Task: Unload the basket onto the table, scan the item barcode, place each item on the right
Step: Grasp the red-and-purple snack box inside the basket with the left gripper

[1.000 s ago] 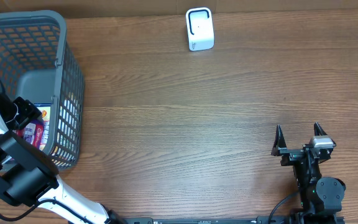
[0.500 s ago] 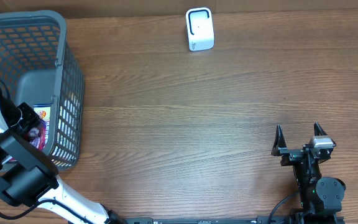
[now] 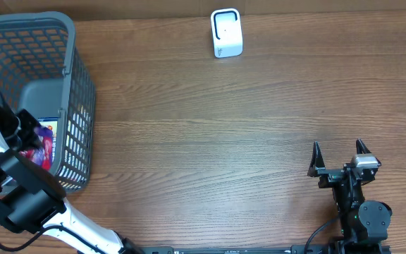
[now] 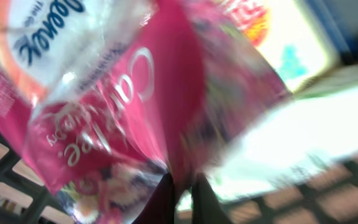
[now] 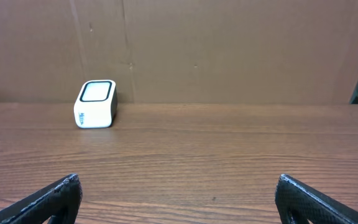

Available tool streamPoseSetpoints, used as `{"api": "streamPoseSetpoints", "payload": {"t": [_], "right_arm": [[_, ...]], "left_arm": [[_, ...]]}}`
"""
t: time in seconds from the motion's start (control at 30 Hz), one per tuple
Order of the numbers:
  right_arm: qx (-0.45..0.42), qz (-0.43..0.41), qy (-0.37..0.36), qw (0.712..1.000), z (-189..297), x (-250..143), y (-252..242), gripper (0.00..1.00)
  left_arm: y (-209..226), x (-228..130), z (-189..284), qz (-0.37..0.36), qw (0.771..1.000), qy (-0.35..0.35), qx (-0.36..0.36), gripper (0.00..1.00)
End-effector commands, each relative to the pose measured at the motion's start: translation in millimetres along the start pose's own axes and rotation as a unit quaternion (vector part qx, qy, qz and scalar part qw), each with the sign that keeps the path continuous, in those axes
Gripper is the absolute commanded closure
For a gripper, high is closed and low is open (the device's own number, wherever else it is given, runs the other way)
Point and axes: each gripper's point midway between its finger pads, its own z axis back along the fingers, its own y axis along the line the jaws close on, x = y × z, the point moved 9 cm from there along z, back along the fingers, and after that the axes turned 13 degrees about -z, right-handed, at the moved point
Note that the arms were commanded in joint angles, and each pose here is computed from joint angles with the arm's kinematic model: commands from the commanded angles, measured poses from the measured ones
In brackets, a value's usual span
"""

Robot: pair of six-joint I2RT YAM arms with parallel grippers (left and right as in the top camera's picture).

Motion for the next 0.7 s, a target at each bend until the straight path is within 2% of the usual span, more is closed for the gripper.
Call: {"api": "streamPoseSetpoints", "payload": {"t": [0.0, 0.23, 0.27, 0.3, 0.33, 0.37, 0.4, 0.67], "right_arm": [[-0.002, 0.002, -0.002, 1.000, 0, -2, -1, 0.00], [-0.002, 0.002, -0.002, 1.000, 0, -2, -1, 0.00], [-0.002, 0.002, -0.002, 1.000, 0, -2, -1, 0.00], [-0.002, 0.002, -0.002, 1.000, 0, -2, -1, 0.00], [-0.002, 0.002, -0.002, 1.000, 0, -2, -1, 0.00], [-0.002, 0.002, -0.002, 1.000, 0, -2, -1, 0.00], [-0.002, 0.002, -0.002, 1.000, 0, -2, -1, 0.00], [-0.002, 0.002, -0.002, 1.000, 0, -2, -1, 0.00]], "left_arm": [[-14, 10, 36, -0.021, 0.997, -0.055, -0.058, 0.96], [-15, 5, 79, -0.036, 0.992, -0.105, -0.052, 0.96], [-14, 4, 78, -0.034, 0.993, -0.100, -0.044, 0.90], [-11, 3, 73, -0.032, 0.995, -0.090, -0.029, 0.50], [-8, 2, 66, -0.029, 0.996, -0.077, -0.013, 0.30], [-6, 2, 60, -0.027, 0.997, -0.066, -0.002, 0.18], [-3, -1, 45, -0.026, 0.999, -0.039, 0.012, 0.02], [-1, 1, -10, -0.029, 0.999, -0.006, 0.015, 0.00]]}}
